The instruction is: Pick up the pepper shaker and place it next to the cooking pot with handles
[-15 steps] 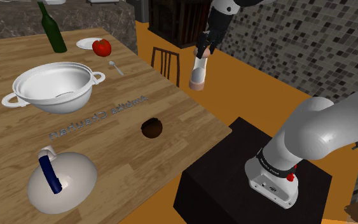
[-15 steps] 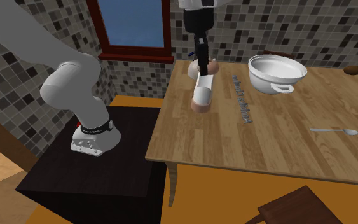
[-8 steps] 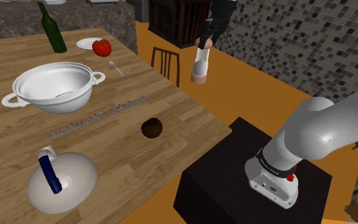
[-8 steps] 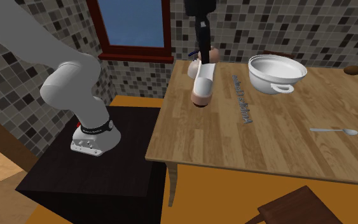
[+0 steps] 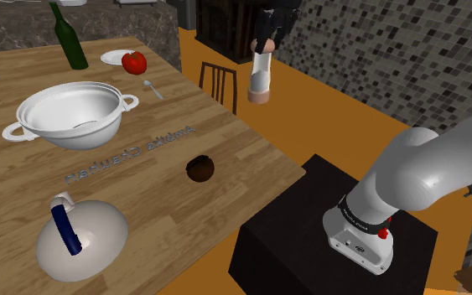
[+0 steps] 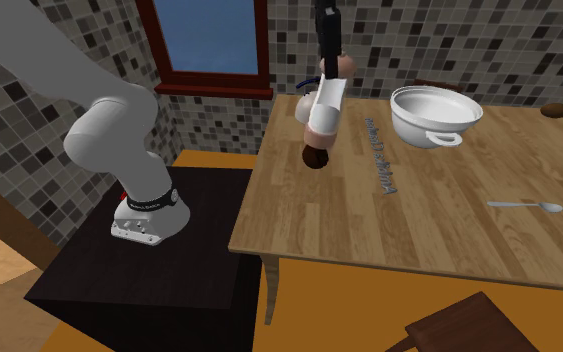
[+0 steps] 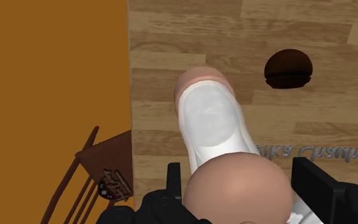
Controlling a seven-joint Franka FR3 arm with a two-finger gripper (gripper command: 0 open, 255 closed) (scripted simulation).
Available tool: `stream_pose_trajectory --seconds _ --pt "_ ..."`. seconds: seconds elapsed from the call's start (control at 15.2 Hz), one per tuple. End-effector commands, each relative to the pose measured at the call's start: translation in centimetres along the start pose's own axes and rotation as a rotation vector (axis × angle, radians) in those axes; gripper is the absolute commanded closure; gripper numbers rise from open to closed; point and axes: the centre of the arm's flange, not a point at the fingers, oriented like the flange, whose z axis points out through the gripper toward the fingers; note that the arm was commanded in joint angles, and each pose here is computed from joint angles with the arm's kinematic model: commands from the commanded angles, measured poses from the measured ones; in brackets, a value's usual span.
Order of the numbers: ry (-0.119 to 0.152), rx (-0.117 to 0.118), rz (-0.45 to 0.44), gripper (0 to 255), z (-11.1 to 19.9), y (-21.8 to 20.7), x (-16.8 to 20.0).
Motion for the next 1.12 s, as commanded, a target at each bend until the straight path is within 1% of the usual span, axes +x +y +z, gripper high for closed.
stream_pose_trajectory --seconds 0.0,1.06 --pt "0.000 0.000 0.000 255 0.3 -2.2 1.6" --pt "0.000 0.000 0.000 255 2.8 -19.4 13.6"
